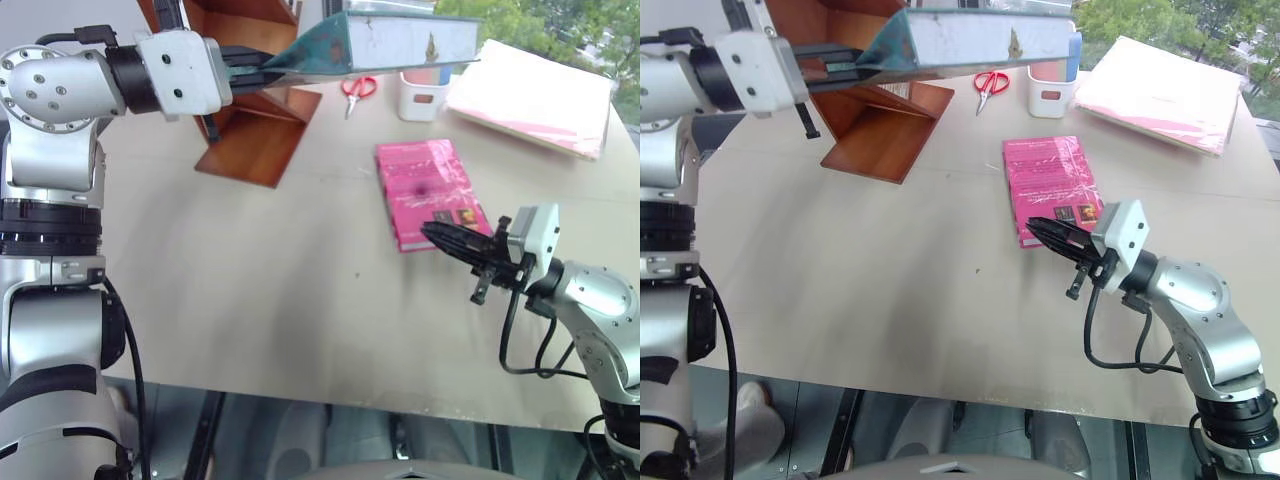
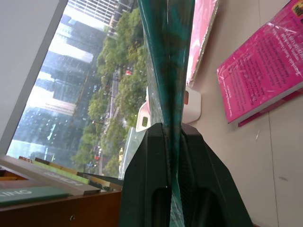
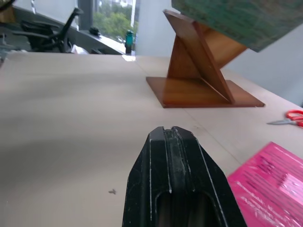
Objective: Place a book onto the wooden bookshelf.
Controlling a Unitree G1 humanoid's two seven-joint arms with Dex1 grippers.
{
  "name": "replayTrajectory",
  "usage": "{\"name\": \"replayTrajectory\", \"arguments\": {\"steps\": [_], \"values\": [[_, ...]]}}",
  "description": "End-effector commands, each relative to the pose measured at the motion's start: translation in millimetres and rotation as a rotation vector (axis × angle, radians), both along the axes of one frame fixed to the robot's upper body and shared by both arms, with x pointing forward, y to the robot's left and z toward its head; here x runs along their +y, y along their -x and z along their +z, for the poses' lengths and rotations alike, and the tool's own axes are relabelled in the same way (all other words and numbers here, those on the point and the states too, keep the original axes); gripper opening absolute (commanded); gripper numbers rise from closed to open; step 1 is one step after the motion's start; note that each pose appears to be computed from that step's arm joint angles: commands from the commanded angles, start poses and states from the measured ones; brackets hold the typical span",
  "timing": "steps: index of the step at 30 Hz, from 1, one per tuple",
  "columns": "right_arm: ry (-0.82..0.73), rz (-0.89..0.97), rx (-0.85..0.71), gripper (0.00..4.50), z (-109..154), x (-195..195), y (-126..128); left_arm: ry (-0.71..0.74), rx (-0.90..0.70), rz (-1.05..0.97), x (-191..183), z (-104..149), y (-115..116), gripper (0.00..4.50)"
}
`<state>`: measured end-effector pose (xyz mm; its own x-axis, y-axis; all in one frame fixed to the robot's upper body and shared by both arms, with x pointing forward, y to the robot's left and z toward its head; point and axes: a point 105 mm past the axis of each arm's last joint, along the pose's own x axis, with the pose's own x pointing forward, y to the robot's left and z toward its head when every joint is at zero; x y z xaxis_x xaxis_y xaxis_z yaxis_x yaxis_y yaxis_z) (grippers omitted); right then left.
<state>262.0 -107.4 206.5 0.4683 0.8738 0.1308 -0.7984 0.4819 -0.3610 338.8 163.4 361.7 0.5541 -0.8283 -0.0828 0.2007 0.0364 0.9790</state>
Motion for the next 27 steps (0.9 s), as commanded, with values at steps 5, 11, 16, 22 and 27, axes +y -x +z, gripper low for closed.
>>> {"name": "replayTrajectory", "arguments": {"steps": [5,11,16,22,27], "values": [[-0.035,-0.013,-0.111,0.0,16,6,-3,-0.157,-0.082,0.222,51,29,-15,0.02],[-0.077,-0.047,-0.212,0.0,44,5,-5,-0.252,-0.013,0.422,92,19,-31,0.02],[-0.157,-0.094,-0.301,0.0,79,-2,-7,-0.307,0.013,0.541,110,12,-39,0.02],[-0.222,-0.077,-0.329,0.0,96,6,-2,-0.334,0.005,0.668,130,9,-45,0.02],[-0.239,-0.066,-0.323,0.0,96,15,-4,-0.314,-0.012,0.741,141,9,-49,0.02]]}}
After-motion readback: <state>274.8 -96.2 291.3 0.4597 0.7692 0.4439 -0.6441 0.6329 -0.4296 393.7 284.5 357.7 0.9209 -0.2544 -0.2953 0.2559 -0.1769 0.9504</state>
